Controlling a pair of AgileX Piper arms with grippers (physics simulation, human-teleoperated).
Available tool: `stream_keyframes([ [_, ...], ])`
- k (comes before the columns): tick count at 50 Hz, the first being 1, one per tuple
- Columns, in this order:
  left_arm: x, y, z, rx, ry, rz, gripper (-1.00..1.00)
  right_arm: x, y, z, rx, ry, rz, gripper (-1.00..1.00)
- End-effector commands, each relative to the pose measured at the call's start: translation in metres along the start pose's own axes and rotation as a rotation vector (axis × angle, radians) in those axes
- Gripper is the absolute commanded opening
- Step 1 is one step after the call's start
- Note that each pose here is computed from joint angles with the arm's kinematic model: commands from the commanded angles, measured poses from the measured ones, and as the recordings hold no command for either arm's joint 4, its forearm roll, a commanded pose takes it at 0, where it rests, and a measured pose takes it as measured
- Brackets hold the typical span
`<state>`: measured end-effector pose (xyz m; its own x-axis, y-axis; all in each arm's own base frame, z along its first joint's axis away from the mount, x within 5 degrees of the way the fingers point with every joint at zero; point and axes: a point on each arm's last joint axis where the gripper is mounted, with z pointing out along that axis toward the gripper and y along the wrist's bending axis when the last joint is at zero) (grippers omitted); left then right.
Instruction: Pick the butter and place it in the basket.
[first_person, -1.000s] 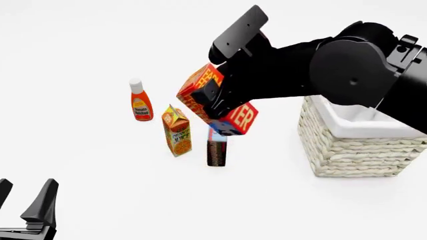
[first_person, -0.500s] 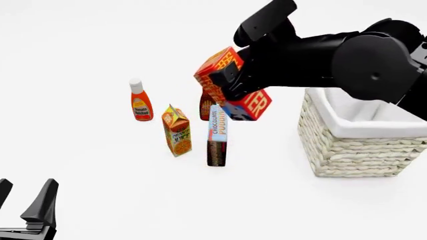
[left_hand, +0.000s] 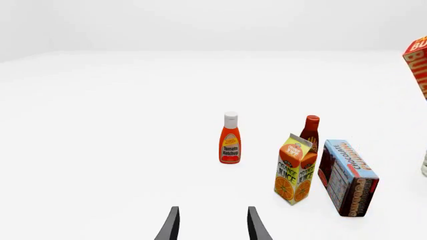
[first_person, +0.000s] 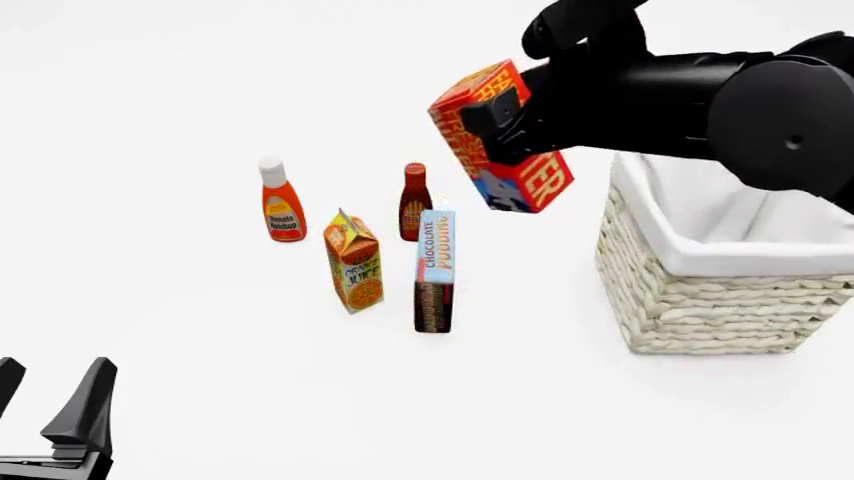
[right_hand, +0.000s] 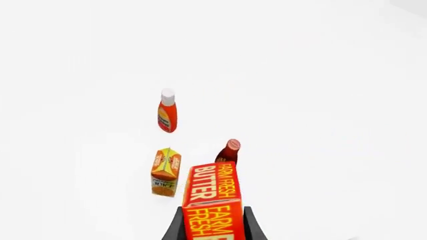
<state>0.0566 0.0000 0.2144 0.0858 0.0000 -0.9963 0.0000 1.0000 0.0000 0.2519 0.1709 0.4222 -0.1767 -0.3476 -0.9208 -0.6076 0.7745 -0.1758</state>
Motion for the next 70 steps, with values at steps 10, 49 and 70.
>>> stream_keyframes([
  [10,0.000,0.000,0.000,0.000,0.000,0.000,1.00,-0.013,-0.032,-0.016,0.110,-0.093,0.102,-1.00],
  [49,0.000,0.000,0.000,0.000,0.000,0.000,1.00,-0.005,-0.075,-0.028,0.263,-0.165,0.216,-1.00],
  [70,0.000,0.000,0.000,0.000,0.000,0.000,1.00,0.002,-0.091,-0.048,0.345,-0.224,0.265,-1.00],
])
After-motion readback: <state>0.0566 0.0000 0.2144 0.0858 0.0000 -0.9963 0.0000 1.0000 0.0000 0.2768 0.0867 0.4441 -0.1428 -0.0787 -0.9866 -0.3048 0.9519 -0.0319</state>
